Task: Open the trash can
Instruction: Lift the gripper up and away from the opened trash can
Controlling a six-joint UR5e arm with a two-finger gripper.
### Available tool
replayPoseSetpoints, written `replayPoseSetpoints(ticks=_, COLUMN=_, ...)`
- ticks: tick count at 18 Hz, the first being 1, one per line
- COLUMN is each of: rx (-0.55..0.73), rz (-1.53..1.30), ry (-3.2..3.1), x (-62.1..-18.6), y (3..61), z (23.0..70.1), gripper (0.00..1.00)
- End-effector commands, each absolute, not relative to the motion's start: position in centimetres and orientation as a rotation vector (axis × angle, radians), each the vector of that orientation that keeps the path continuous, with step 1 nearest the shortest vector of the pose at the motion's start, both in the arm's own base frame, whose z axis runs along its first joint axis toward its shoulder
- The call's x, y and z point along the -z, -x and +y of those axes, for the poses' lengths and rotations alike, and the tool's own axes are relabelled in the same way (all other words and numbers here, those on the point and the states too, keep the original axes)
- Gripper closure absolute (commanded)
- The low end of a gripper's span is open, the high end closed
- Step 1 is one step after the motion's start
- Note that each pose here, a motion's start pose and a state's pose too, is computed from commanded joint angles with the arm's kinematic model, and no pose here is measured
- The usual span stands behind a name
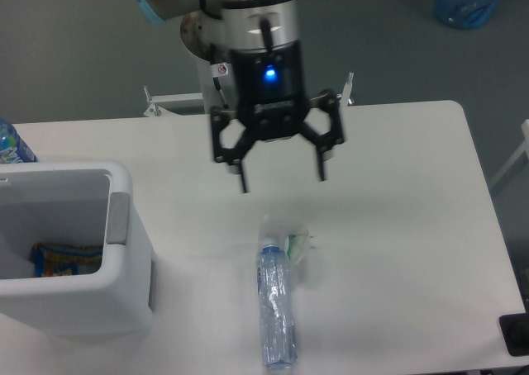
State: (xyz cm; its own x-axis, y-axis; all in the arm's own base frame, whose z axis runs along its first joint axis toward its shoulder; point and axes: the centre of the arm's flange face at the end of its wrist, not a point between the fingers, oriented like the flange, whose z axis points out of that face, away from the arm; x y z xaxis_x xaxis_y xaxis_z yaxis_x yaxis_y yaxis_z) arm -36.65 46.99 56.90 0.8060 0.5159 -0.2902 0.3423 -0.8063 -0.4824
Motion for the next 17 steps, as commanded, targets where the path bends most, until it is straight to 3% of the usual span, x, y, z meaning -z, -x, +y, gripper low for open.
replayPoseSetpoints(ticks=7, rx=-0.639, rz=-0.24, ry=2.866, x=-55.1, y=40.3, z=42.9, gripper=0.0)
replayPoseSetpoints(ticks=17, rx=-0.638, rz=-0.121, ry=2.936, x=-54.9, y=43.1, z=39.6, gripper=0.0)
